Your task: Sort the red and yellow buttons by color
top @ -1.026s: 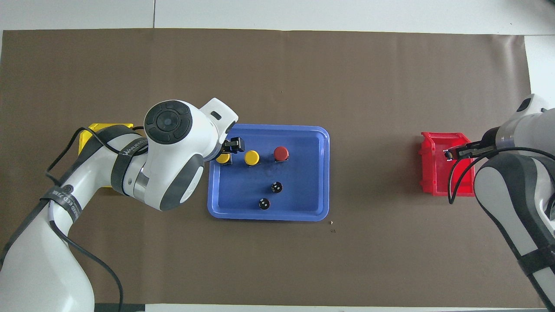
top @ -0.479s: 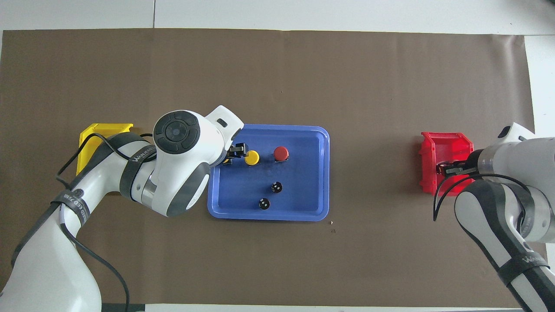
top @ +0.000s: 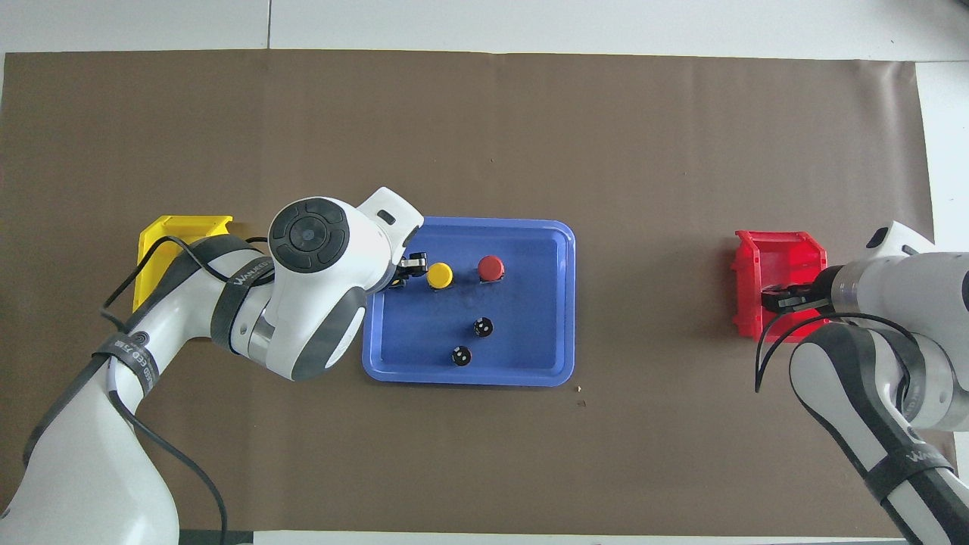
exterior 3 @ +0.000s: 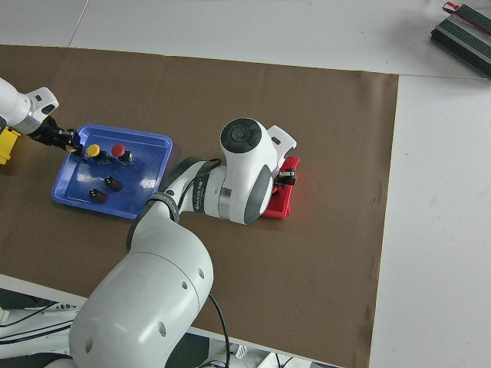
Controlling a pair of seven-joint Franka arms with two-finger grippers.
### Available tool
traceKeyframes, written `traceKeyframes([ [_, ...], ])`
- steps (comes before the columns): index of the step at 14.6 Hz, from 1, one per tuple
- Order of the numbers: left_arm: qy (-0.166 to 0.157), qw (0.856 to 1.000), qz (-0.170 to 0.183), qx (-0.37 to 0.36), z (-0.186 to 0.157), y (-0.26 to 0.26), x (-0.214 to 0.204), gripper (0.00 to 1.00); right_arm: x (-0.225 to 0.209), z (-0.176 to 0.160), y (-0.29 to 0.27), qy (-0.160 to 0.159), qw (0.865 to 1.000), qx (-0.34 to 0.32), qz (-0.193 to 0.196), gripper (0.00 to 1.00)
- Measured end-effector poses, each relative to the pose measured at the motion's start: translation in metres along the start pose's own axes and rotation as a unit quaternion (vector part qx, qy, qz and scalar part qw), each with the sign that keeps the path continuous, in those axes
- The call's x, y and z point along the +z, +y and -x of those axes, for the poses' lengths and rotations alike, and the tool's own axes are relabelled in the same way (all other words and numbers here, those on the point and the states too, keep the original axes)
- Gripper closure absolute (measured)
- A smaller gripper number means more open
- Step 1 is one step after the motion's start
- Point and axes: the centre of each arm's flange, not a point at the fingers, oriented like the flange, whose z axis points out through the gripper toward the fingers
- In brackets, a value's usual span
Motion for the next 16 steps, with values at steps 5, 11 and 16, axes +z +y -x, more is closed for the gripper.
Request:
traceKeyframes([
  [5,-0.031,0.999,-0.024,-0.013,-0.014,0.000,-0.073,0.59,-0.095,-0.047,0.008,0.006,1.000,-0.013,0.004,0.00],
  [11,-0.040,0.998,-0.022,0.043,-0.077,-0.176,-0.190,0.59,-0.203,-0.124,-0.172,0.007,0.999,0.052,-0.012,0.00],
  [16,-0.023,0.997,-0.016,0.072,-0.101,-0.312,-0.163,0.59,-0.138,-0.164,-0.369,-0.001,0.992,0.123,-0.017,0.00],
])
